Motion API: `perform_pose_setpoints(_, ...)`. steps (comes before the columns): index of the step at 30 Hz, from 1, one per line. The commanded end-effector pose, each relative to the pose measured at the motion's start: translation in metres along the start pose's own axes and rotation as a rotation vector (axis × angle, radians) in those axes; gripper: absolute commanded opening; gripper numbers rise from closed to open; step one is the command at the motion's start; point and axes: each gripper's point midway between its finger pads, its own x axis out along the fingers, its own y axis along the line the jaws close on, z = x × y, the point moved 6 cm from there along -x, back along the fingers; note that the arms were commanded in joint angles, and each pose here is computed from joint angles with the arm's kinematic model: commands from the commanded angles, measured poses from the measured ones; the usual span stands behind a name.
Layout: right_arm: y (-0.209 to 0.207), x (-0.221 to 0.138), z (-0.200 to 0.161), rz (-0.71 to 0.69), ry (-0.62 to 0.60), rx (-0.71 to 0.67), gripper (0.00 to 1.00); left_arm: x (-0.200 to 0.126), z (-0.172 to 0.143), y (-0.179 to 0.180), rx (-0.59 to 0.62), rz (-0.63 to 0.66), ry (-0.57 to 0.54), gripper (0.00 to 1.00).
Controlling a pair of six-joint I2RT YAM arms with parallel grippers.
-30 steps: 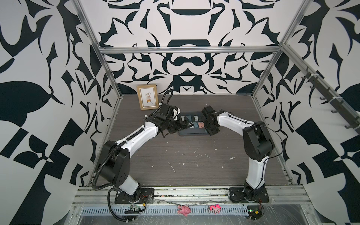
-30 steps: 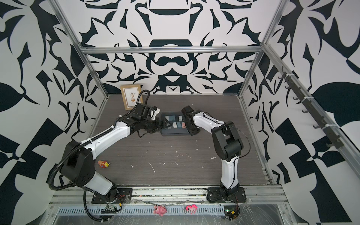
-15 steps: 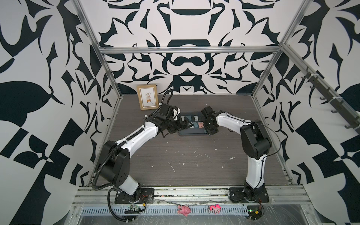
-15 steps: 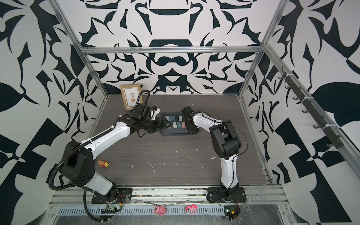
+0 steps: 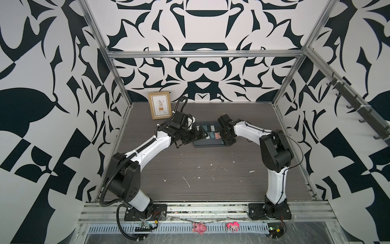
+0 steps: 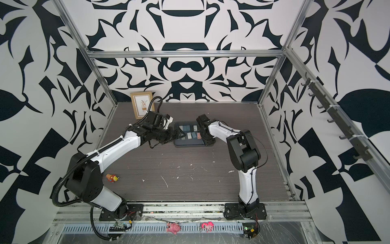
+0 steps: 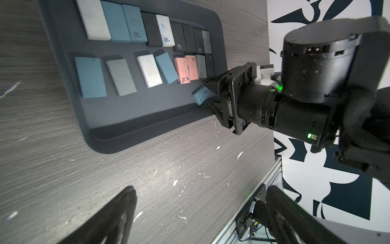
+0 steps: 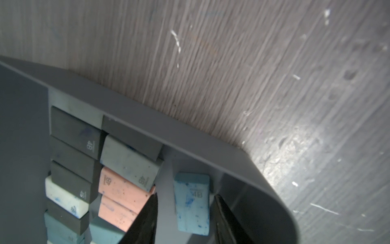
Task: Put the eraser in the storage box
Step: Place the eraser in the storage box.
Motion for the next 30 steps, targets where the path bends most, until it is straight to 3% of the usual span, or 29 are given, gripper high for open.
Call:
perform_pose_setpoints(1, 0.000, -0.028, 0.009, 0.018, -0.029, -0.004, 0.48, -0.003, 0.005, 0.003, 0.005, 0.052, 0.001, 0.99)
perform_pose_setpoints(9, 0.013, -0.049, 0.016, 0.084, -0.045, -0.074, 0.57, -0.021, 0.019, 0.010, 0.035, 0.180, -0.065, 0.99)
perform_pose_setpoints(16, 0.037, -0.080, 0.023, 0.188, -0.091, -0.182, 0.77, -0.062, 0.049, 0.044, 0.008, 0.377, -0.166, 0.99)
perform_pose_setpoints(18, 0.052, -0.091, 0.022, 0.249, -0.089, -0.261, 0.79, -0.075, 0.056, 0.064, -0.051, 0.418, -0.182, 0.99)
perform_pose_setpoints(20, 0.061, -0.102, 0.022, 0.268, -0.102, -0.349, 0.96, -0.085, 0.060, 0.084, -0.126, 0.439, -0.182, 0.99)
perform_pose_setpoints(25, 0.093, -0.134, 0.001, 0.423, -0.103, -0.671, 0.96, -0.089, 0.060, 0.136, -0.335, 0.382, -0.120, 0.99)
perform_pose_setpoints(30, 0.107, -0.147, -0.031, 0.482, -0.095, -1.002, 0.98, -0.076, 0.063, 0.167, -0.379, 0.492, -0.089, 0.99)
